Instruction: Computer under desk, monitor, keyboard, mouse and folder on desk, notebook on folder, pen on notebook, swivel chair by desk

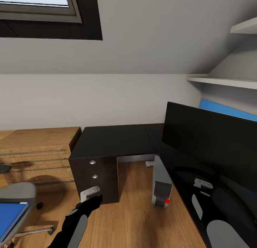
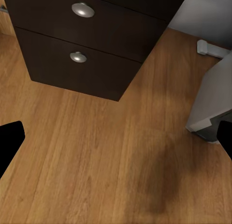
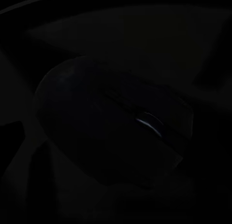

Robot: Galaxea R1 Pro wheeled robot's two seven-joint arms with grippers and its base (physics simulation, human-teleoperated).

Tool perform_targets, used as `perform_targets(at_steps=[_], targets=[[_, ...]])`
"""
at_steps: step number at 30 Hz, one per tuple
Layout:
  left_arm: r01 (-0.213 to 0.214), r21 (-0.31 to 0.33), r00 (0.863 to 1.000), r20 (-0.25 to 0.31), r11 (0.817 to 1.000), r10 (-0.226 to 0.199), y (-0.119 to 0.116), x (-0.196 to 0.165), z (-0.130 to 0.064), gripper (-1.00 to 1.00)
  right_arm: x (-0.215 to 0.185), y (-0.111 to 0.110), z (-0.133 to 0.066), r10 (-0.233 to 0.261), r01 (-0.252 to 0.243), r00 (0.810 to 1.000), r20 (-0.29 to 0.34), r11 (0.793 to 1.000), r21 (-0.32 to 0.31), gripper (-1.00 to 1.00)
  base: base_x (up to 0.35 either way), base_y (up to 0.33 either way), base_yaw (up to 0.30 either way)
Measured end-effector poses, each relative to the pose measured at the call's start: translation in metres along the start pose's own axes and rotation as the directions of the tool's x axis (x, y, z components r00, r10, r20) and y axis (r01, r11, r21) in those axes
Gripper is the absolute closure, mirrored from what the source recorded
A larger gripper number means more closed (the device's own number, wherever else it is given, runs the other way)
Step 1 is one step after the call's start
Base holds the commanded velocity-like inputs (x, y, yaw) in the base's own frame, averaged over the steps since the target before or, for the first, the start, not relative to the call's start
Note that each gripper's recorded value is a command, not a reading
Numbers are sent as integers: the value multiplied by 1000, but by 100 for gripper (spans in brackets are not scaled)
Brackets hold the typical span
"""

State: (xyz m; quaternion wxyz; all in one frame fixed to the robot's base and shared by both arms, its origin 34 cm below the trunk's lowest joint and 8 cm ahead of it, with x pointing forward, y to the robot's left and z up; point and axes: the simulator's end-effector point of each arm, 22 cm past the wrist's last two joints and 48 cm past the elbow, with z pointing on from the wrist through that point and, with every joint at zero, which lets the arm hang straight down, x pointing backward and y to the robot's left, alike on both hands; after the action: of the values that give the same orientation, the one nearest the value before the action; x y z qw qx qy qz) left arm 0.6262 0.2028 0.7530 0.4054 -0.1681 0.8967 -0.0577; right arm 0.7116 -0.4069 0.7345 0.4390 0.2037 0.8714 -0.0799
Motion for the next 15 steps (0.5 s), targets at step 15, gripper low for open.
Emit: perform_targets(at_steps=[15], targets=[[0,0,1000,1,1000,0,2,6,5,-100,5,-1,5,-9,9,1000,6,1000,3,-100,0,0,0]])
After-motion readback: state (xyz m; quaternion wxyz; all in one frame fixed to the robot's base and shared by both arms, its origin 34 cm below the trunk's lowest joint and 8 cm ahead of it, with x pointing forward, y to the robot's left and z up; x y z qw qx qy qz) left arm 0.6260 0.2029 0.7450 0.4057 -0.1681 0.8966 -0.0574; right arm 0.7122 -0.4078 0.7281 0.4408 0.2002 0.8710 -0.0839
